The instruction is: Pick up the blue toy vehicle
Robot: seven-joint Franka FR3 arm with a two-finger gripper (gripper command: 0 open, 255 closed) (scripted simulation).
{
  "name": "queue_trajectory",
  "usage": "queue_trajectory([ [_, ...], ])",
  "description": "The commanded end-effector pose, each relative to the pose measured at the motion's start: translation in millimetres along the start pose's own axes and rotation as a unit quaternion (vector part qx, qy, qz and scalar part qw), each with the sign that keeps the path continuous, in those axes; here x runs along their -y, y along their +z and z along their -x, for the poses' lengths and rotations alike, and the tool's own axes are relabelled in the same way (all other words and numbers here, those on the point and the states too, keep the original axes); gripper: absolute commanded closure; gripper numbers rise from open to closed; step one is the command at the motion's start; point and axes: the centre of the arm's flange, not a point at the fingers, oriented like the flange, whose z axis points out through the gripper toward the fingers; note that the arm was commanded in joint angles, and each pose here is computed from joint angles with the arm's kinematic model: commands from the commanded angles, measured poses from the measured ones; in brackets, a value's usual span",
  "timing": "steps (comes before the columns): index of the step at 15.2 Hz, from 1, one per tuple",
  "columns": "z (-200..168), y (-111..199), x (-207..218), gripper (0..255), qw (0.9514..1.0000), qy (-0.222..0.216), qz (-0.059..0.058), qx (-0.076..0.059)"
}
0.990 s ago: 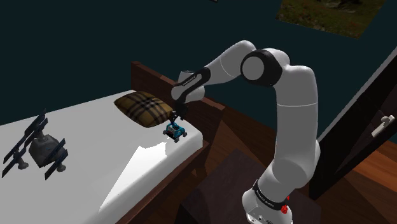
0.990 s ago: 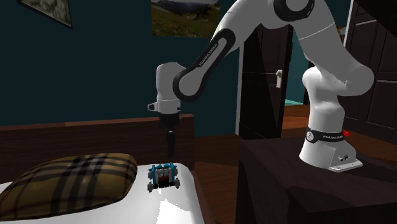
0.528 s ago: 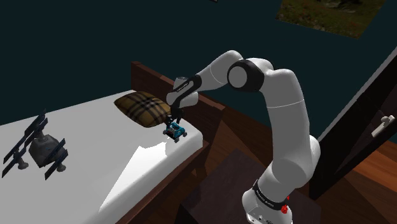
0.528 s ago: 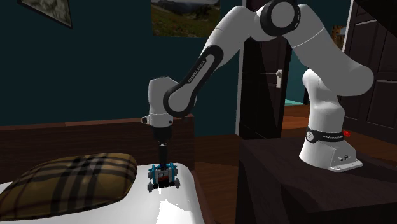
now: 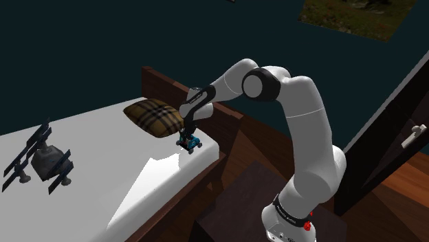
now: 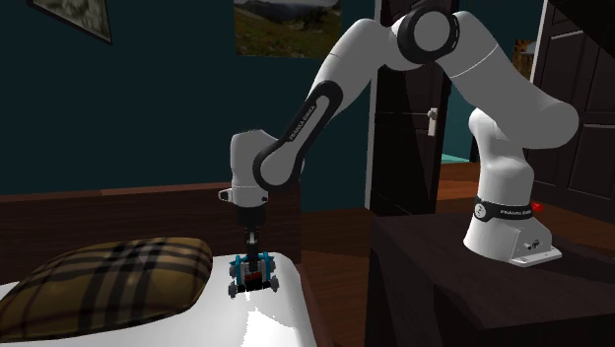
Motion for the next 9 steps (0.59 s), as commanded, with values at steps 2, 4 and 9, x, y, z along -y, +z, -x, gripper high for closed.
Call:
queue_trajectory([
  [2,0.3,0.8,-0.2,255,1.0000,0.000,0.000,0.000],
  [4,0.5,0.9,-0.4,255,1.0000,0.000,0.000,0.000],
  [9,0.7,-10.1,0.4,255,1.0000,0.000,0.000,0.000],
])
